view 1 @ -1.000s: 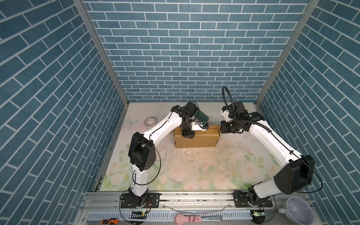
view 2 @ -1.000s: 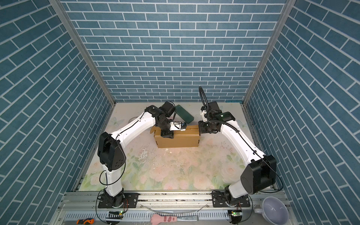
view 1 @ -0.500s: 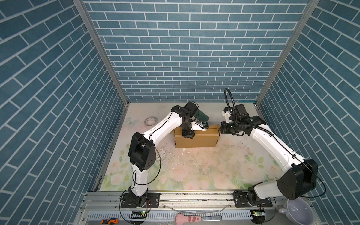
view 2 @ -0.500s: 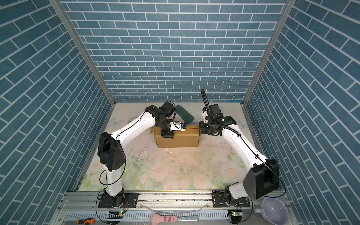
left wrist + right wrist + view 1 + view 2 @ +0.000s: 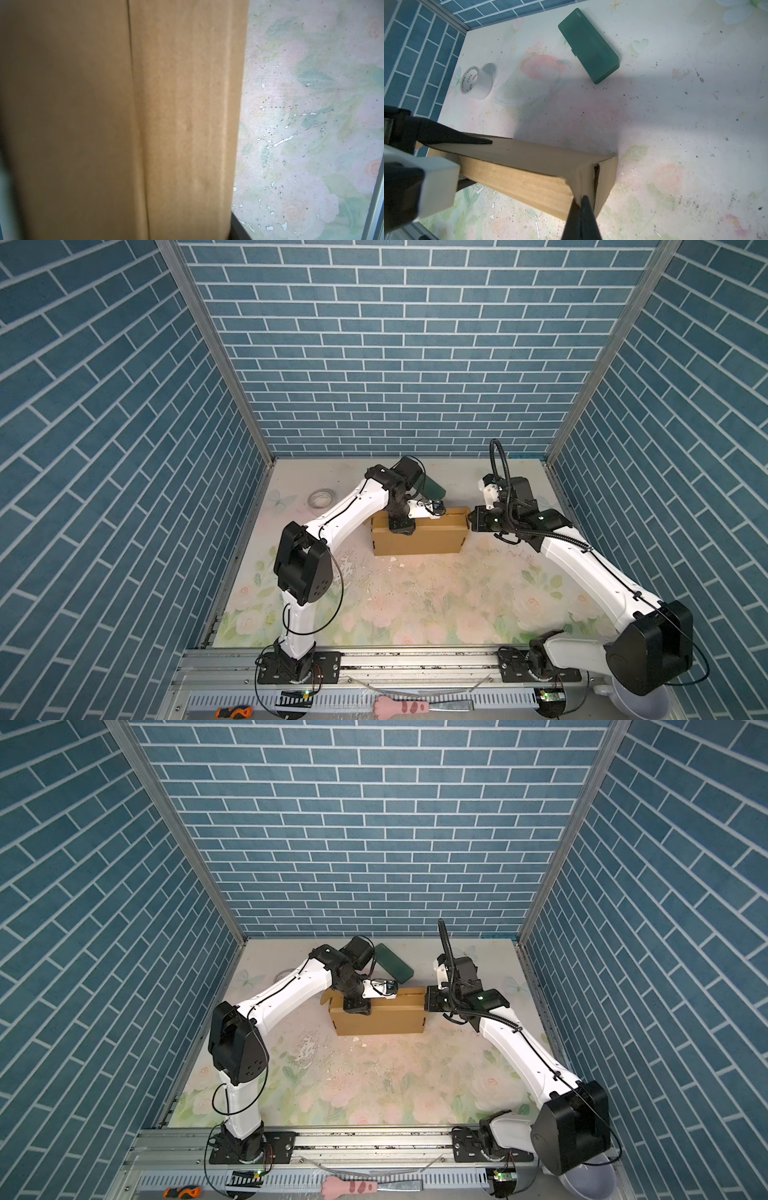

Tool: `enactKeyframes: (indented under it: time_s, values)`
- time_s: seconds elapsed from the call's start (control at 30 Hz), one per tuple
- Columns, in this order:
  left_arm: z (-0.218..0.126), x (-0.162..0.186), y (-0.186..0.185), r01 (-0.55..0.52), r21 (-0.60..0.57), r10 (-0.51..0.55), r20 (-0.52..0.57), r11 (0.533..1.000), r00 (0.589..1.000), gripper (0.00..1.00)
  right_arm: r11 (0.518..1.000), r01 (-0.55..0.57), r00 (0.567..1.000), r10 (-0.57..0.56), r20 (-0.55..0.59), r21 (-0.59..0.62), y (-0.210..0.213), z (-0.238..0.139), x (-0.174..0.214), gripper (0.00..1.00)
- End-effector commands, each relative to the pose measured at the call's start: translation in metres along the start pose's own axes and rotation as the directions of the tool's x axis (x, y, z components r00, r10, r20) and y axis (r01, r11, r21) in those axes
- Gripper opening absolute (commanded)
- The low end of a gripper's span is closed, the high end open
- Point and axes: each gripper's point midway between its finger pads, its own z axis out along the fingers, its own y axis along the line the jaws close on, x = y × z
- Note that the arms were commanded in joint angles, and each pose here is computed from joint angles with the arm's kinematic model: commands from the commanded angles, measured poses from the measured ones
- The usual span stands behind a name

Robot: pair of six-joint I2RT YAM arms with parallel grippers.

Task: Fold the paper box

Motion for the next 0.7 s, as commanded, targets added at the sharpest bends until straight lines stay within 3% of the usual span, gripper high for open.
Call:
enactKeyframes:
  time_s: [0.0, 0.23, 0.57, 0.67]
  values:
    - [0.014, -0.002, 0.004, -0.006, 0.000, 0.006, 0.002, 1.000, 1.000, 0.37, 0.995, -0.034, 0.995, 0.042, -0.086, 0.097, -0.025, 0.013, 0.027, 0.00]
    - [-0.022, -0.009, 0.025, -0.015, -0.117, 0.014, -0.005, 0.993, 1.000, 0.61, 0.993, -0.007, 0.994, 0.020, -0.108, 0.114, -0.026, 0.010, 0.027, 0.00]
    - [-0.068, -0.010, 0.016, 0.010, -0.174, -0.003, 0.042, 0.985, 0.999, 0.69, 0.993, -0.006, 0.993, 0.019, -0.114, 0.119, -0.026, 0.011, 0.025, 0.00]
    - [-0.082, -0.004, 0.020, 0.079, -0.226, -0.062, 0.081, 0.971, 0.995, 0.68, 0.993, -0.008, 0.993, 0.021, -0.114, 0.117, -0.026, 0.012, 0.025, 0.00]
